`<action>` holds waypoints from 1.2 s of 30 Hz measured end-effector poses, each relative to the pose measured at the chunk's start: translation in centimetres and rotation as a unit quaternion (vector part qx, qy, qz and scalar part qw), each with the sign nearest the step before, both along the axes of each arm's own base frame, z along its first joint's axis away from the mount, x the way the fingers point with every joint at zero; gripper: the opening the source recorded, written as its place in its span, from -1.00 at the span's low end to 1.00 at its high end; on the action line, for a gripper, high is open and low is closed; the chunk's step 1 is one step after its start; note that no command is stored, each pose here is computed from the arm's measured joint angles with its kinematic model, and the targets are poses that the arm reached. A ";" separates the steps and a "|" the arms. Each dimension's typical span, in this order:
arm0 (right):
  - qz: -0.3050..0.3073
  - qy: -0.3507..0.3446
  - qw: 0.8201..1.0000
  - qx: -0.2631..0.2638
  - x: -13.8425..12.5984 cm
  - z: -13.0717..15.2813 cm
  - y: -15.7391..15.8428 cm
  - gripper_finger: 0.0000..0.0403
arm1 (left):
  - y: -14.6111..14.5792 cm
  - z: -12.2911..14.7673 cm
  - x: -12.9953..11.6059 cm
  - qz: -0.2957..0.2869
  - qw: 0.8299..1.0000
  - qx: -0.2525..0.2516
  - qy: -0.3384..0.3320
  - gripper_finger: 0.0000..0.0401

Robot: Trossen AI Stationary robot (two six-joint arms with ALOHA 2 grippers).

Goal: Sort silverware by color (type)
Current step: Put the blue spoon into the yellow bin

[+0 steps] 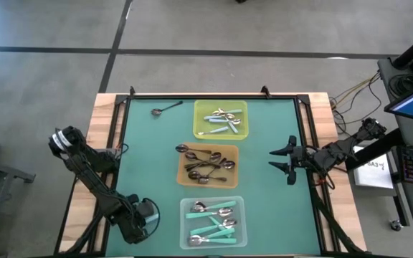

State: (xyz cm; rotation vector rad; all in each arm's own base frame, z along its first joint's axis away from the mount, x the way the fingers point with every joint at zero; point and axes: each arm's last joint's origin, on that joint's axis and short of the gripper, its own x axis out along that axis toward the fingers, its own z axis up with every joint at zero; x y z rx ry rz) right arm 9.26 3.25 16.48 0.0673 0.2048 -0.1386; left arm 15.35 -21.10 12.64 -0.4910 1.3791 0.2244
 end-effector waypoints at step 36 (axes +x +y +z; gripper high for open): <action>0.000 0.000 1.000 0.000 0.0 0.0 0.0 -0.08 | 17.0 12.2 10.5 0.022 0.873 0.272 -0.405 -0.97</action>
